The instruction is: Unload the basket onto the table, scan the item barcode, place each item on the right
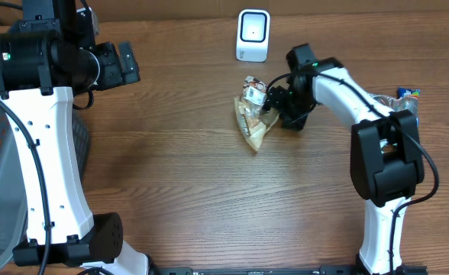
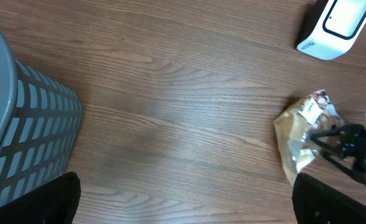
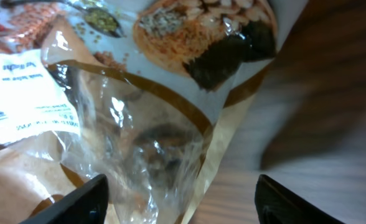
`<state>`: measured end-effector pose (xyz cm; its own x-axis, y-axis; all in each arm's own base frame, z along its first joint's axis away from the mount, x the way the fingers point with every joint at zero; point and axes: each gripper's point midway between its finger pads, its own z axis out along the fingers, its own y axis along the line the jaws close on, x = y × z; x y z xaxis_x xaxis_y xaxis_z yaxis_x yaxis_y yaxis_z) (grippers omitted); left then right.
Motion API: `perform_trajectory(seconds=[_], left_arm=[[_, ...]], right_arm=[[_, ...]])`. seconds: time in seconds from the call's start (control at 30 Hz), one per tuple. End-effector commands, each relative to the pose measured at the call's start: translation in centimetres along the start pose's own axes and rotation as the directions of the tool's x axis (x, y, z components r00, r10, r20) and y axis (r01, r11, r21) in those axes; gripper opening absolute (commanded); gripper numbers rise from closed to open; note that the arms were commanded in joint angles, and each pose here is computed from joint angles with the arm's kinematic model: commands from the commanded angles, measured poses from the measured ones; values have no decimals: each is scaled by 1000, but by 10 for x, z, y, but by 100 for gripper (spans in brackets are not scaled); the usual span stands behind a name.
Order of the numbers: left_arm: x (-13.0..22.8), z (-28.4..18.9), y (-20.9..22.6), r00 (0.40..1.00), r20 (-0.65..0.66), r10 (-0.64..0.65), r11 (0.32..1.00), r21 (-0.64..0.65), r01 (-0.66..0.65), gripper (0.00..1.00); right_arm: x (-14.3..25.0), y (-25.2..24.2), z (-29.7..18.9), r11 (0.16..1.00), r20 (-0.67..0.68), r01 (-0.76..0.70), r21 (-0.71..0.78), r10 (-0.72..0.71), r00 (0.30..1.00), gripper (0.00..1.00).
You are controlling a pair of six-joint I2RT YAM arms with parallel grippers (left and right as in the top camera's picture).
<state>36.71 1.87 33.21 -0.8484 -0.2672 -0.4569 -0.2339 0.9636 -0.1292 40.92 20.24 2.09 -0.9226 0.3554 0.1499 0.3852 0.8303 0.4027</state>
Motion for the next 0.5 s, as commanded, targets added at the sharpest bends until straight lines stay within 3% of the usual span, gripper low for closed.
perform_trajectory(seconds=[0.0,0.23,0.37,0.47], left_arm=[[1,-7,-3,1000,14,-13,1000,15,13,100],[1,-7,-3,1000,14,-13,1000,15,13,100],[1,-7,-3,1000,13,-13,1000,16,13,100],[1,-7,-3,1000,14,-13,1000,15,13,100]], right_arm=[[6,5,9,995,42,-103,4,103,994,71],[1,6,21,991,103,-131,-4,130,986,55],[-6,11,20,993,129,-116,-21,118,985,32],[-7,13,20,994,134,-101,-29,104,986,25]])
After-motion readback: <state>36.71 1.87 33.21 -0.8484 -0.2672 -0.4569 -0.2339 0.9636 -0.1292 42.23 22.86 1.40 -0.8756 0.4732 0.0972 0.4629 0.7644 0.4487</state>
